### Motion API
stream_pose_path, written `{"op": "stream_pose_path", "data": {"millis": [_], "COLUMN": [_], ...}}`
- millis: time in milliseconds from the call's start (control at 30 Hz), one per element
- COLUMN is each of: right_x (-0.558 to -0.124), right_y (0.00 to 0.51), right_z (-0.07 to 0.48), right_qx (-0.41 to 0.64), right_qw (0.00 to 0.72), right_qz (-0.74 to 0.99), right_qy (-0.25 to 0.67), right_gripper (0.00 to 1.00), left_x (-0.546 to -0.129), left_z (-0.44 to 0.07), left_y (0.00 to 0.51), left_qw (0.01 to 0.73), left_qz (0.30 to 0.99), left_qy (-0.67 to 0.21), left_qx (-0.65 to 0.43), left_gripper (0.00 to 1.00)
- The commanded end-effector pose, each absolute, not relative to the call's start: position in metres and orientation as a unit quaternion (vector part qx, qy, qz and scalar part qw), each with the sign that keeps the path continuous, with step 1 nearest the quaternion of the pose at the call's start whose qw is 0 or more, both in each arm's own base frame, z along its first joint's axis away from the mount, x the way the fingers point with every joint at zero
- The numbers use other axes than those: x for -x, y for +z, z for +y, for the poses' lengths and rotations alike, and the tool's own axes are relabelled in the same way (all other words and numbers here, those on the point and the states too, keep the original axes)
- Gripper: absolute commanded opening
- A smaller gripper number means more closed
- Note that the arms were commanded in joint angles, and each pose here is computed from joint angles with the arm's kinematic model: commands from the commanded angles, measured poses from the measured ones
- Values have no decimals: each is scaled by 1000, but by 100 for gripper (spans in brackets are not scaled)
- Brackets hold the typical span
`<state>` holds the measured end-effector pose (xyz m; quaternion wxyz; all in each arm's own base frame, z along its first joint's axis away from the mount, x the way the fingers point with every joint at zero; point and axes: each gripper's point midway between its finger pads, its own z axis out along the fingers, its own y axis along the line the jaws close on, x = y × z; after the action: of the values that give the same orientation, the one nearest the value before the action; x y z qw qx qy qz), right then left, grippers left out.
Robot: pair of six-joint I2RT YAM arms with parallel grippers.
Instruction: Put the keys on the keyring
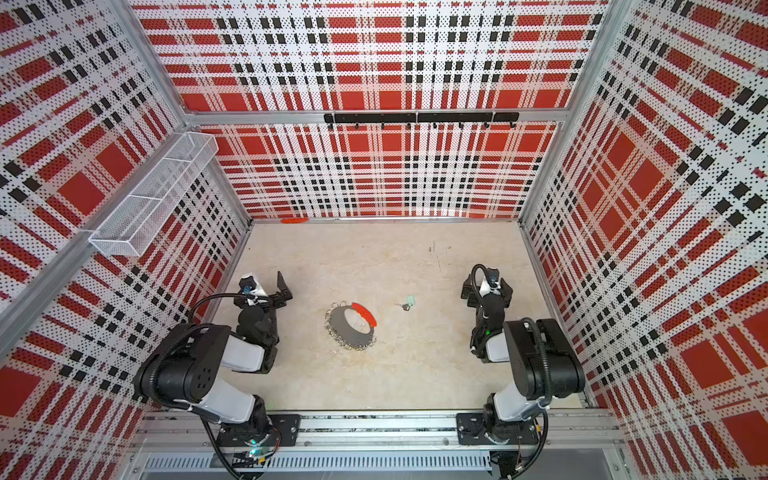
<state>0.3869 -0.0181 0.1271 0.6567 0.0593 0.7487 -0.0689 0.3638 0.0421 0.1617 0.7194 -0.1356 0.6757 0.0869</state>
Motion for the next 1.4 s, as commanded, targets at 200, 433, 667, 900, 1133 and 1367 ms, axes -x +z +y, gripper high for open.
{"op": "stream_pose_path", "data": {"millis": [200, 433, 667, 900, 1133, 1367], "right_x": [-390, -390, -389, -388, -374, -345], "right_y": [130, 130, 130, 131, 140, 153], "right_z": [-18, -18, -18, -18, -25, -35], "right_qx": [-54, -54, -54, -54, -77, -112], "right_qw": [660, 660, 661, 662, 686, 718], "right_qz": [747, 747, 746, 745, 720, 681], "right_qy": [-62, -63, -62, -63, -69, -90], "right_gripper": [100, 100, 100, 100, 100, 100], "left_x": [-361, -361, -361, -361, -361, -361], "left_z": [44, 44, 44, 44, 44, 44], "left_y": [161, 161, 161, 161, 161, 161], "left_qw": [720, 720, 720, 720, 720, 720], "left_qz": [674, 673, 674, 673, 674, 674], "left_qy": [94, 94, 94, 94, 94, 94], "left_qx": [137, 136, 136, 137, 136, 137], "left_gripper": [98, 98, 98, 98, 98, 98]}}
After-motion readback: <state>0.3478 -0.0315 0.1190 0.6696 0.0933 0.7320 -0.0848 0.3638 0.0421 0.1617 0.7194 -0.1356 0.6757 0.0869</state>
